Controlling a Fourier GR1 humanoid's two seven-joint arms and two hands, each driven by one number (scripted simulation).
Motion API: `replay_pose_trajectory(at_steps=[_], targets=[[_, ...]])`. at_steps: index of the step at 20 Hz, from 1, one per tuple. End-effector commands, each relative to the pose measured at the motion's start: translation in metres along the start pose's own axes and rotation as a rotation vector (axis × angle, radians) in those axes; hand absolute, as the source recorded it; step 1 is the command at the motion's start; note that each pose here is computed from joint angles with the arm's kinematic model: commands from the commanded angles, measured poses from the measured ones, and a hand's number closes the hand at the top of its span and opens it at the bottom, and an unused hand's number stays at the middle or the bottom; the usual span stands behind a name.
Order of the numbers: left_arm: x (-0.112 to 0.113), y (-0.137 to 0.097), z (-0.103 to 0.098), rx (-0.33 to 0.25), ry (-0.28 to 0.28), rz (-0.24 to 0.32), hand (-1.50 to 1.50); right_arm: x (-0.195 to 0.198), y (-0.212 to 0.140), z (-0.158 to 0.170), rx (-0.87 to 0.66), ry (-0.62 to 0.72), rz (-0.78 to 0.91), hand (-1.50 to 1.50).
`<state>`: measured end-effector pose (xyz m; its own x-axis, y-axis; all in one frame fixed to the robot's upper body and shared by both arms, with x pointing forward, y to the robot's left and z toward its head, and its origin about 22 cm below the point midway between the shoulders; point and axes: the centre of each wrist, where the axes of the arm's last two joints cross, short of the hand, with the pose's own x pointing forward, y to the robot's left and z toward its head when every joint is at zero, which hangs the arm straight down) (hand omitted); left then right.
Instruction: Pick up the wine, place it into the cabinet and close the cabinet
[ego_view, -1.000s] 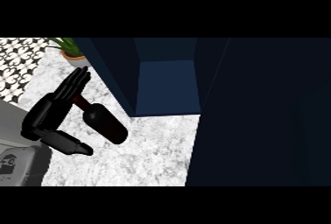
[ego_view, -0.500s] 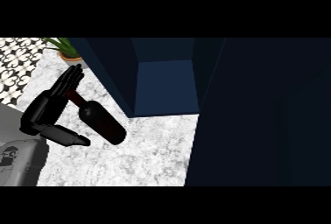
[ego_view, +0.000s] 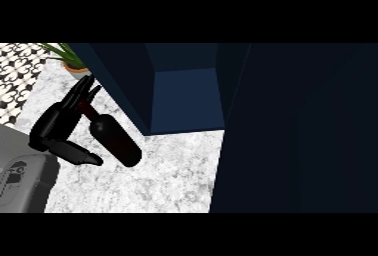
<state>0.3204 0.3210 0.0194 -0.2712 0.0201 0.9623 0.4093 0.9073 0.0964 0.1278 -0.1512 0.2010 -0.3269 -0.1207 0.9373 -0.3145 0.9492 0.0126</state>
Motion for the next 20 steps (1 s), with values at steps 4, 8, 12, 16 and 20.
replay_pose_trajectory(at_steps=[4,8,12,16,20], targets=[[-0.067,-0.034,0.04,-0.066,0.27,0.162,-1.5,0.014,-0.005,0.014,-0.008,-0.038,0.017,-1.5],[-0.075,-0.044,0.046,-0.081,0.261,0.18,-1.5,0.011,-0.005,0.011,-0.012,-0.048,0.03,-1.5],[-0.081,-0.048,0.037,-0.036,0.23,0.22,-1.5,0.015,-0.003,0.017,-0.003,-0.047,0.016,-1.5],[-0.084,-0.05,0.04,-0.051,0.208,0.251,1.5,0.013,-0.007,0.015,-0.022,-0.037,0.03,-1.5],[-0.081,-0.049,0.028,-0.05,0.186,0.204,1.5,0.016,-0.006,0.021,0.003,-0.026,0.019,-1.5]])
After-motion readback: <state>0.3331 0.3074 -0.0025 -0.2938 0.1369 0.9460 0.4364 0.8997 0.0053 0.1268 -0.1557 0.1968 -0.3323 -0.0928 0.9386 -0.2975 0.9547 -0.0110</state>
